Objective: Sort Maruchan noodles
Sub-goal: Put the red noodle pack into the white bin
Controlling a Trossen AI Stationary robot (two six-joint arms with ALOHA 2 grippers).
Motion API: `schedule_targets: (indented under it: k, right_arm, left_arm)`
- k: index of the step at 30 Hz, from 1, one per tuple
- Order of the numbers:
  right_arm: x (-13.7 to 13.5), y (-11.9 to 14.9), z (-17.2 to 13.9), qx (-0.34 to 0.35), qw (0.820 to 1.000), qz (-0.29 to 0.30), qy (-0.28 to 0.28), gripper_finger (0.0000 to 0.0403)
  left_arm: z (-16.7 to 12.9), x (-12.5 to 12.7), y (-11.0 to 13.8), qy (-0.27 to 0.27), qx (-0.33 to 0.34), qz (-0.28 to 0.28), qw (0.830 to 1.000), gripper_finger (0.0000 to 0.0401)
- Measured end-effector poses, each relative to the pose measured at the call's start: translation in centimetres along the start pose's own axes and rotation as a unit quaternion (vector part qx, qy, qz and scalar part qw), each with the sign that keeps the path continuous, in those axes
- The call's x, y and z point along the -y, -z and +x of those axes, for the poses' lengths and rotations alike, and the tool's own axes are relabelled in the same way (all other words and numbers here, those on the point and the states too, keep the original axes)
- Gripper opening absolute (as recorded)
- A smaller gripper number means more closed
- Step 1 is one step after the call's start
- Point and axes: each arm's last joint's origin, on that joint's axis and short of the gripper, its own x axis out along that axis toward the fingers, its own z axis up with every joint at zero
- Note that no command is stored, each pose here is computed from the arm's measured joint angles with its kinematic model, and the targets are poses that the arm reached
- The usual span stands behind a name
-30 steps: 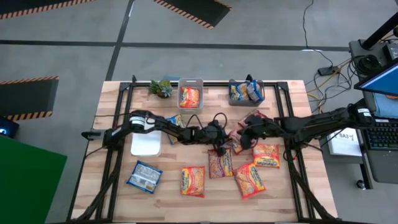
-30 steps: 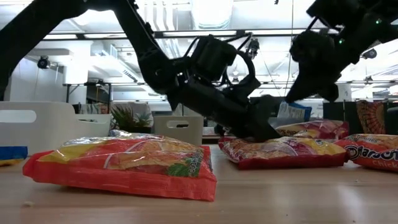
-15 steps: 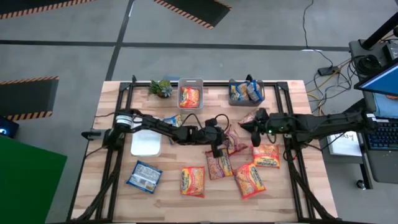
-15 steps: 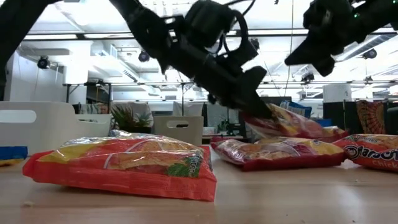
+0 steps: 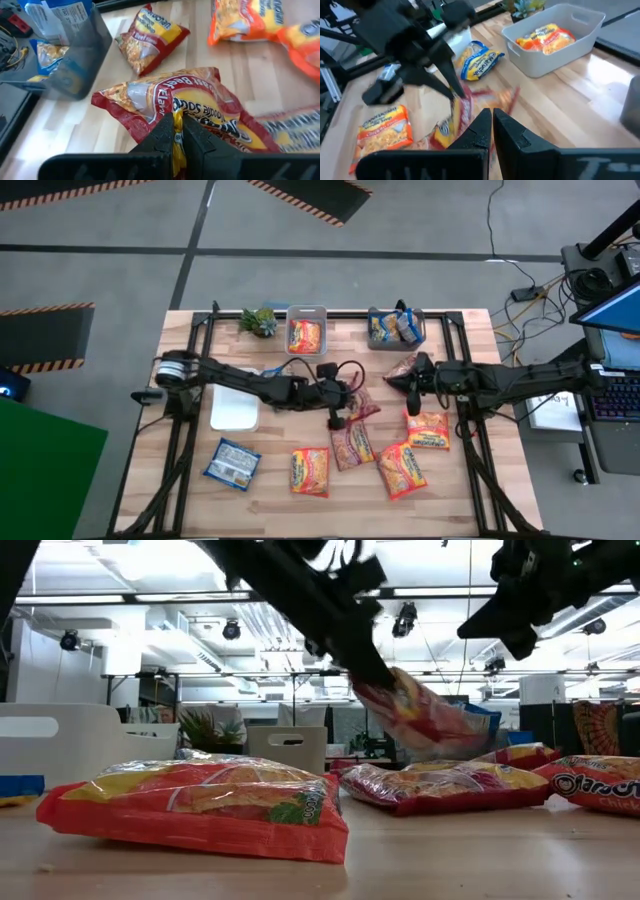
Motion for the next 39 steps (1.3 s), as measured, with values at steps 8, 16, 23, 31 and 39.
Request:
schedule_targets:
  k: [8, 16, 23, 31, 39]
  right_arm:
    - [0.6, 1.6, 0.5, -0.024, 1.000, 0.009, 0.013, 0.0009]
    - [1.1, 3.1, 1.0, -0.008, 1.000, 0.014, 0.010, 0.0009]
    - [1.4, 3.7, 1.2, 0.006, 1.000, 0.024, 0.004, 0.0009]
    - [1.3, 3.6, 1.2, 0.016, 1.000, 0.026, -0.001, 0.0009]
    - [1.3, 3.7, 1.3, 0.015, 1.000, 0.028, -0.001, 0.0009]
  left_arm:
    - [-7.1, -1.0, -2.1, 0.019, -0.009, 0.017, 1.000, 0.0000]
    - [-14.8, -3.5, -0.8, 0.020, -0.112, -0.050, 0.992, 0.0000]
    - [-22.0, -6.2, 0.2, -0.012, -0.184, -0.133, 0.974, 0.0000]
    - [-25.0, -7.9, 4.1, -0.119, -0.342, -0.166, 0.917, 0.0000]
    - [-21.9, -6.4, 7.8, -0.123, -0.430, -0.142, 0.883, 0.0001]
